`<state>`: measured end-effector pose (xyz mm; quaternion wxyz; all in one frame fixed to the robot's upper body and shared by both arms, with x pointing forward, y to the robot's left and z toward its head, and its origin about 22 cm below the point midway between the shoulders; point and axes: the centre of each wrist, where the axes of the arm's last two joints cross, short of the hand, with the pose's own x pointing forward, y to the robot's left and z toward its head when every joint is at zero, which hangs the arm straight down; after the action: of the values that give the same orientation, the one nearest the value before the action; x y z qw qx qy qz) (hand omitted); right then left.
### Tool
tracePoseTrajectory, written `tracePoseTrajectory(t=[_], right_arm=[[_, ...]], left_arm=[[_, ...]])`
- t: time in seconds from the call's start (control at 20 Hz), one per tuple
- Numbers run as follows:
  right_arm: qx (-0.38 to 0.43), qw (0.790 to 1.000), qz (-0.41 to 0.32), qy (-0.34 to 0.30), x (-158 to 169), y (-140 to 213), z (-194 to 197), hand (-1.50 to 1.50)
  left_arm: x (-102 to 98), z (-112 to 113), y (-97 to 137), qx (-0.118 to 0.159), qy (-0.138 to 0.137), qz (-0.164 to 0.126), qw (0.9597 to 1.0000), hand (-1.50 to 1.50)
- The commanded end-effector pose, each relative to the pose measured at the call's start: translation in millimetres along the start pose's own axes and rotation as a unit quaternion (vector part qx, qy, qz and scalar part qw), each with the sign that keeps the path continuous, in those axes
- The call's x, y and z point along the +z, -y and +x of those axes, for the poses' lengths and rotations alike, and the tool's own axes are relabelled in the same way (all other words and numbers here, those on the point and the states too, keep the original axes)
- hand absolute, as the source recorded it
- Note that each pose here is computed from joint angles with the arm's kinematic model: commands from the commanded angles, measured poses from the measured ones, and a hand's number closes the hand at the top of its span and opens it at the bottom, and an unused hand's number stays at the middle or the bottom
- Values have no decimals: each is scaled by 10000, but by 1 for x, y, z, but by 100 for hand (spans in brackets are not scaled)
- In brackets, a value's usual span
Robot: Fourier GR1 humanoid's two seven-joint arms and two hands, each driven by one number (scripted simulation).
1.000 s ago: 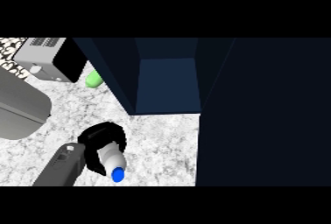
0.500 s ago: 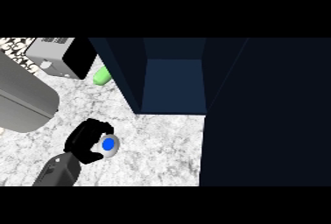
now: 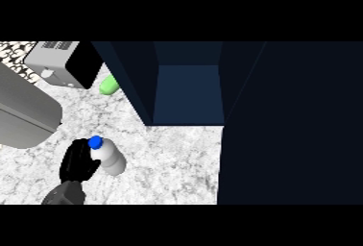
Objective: Pick up the bottled water, place it into the cabinet and close the cabinet
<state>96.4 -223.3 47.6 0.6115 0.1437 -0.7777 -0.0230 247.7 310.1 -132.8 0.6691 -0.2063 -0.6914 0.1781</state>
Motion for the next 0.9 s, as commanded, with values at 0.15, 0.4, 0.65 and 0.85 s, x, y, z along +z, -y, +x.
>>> tracePoseTrajectory(t=[0.15,0.4,0.65,0.85], right_arm=[[-90,9999,52,58,-12,-35,8,-150],[-46,9997,219,-13,-10,-8,11,-150],[-172,9998,127,-12,-12,-15,0,-150],[-204,9996,174,45,6,-18,3,-150]], left_arm=[[4,-9,9,392,124,-101,9991,150],[3,15,34,113,-127,-148,9997,150],[-17,23,73,-77,-160,-418,9990,150],[-20,19,111,-266,63,-441,9987,150]])
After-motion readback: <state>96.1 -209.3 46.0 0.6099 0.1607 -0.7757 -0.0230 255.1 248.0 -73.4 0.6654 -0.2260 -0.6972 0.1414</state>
